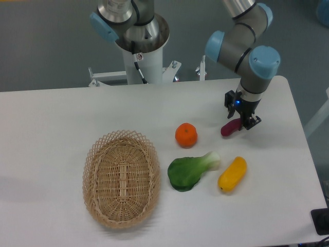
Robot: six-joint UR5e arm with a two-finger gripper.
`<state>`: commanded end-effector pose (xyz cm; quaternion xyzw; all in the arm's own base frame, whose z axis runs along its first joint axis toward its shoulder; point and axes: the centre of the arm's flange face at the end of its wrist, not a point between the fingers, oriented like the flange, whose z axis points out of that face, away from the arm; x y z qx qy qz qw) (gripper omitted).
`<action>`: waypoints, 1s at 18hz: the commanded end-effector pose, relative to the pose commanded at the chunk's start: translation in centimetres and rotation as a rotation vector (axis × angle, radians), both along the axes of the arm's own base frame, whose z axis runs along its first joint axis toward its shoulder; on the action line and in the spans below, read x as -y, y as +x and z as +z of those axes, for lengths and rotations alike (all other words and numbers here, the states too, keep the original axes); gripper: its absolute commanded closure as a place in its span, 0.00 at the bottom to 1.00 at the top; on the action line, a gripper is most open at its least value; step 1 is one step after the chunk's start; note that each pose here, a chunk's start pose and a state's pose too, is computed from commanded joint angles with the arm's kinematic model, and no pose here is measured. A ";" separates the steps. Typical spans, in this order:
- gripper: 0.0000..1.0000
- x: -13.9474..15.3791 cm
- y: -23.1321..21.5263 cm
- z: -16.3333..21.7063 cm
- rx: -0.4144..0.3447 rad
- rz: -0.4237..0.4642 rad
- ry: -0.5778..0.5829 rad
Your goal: Place the sweet potato on the table
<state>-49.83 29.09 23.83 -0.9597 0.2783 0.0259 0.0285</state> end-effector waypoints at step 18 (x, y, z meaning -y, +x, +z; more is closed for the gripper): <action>0.00 -6.9 -3.5 15.3 -0.079 0.196 0.144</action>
